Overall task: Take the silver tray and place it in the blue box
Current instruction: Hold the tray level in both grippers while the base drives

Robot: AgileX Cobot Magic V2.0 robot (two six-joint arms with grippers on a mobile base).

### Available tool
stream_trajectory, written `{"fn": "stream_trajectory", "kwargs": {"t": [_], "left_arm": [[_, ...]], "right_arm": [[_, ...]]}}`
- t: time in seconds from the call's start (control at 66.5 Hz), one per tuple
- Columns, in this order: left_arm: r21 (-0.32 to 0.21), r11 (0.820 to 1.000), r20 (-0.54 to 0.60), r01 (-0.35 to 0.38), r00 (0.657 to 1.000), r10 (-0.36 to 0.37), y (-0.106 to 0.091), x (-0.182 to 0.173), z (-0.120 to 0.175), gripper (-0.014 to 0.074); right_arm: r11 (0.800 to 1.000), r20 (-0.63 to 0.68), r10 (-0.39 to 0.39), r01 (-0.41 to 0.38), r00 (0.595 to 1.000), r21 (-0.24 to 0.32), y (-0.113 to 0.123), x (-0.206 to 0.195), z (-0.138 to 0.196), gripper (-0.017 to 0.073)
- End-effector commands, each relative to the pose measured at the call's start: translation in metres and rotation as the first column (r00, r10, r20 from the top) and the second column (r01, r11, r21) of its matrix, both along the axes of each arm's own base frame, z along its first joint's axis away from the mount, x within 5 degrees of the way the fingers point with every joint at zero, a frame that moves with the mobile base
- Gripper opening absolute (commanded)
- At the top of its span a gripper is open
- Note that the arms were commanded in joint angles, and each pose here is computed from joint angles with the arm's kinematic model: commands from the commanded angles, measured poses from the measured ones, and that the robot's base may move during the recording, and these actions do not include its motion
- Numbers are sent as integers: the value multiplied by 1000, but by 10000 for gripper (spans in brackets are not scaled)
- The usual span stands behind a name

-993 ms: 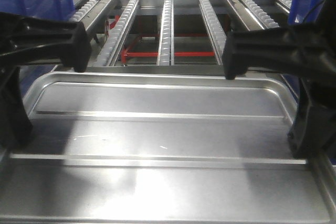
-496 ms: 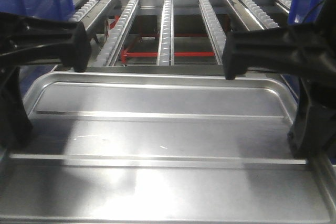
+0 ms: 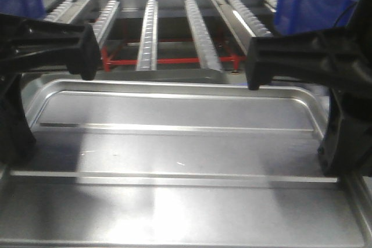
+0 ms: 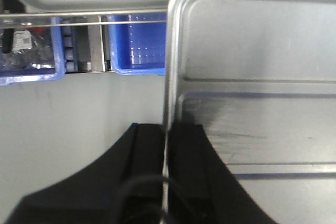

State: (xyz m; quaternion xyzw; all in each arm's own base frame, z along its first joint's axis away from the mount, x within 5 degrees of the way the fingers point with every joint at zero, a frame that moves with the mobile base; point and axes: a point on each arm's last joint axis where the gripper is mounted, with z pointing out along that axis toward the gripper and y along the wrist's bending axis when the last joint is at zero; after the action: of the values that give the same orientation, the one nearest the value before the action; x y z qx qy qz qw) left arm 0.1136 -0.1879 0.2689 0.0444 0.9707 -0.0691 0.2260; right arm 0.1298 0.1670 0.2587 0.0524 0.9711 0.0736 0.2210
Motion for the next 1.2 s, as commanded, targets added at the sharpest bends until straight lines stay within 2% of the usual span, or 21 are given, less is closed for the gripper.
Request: {"fn": "stream_trajectory", "kwargs": {"t": [0.0,1.188], "left_arm": [[-101,994,45,32,999,-28,-5,1,16,-14],[-101,994,45,32,999,-28,-5,1,16,-14]], "right_arm": [[996,78,27,-33,997,82,5,5,15,55],[996,77,26,-32,997,79,5,5,15,55]]}}
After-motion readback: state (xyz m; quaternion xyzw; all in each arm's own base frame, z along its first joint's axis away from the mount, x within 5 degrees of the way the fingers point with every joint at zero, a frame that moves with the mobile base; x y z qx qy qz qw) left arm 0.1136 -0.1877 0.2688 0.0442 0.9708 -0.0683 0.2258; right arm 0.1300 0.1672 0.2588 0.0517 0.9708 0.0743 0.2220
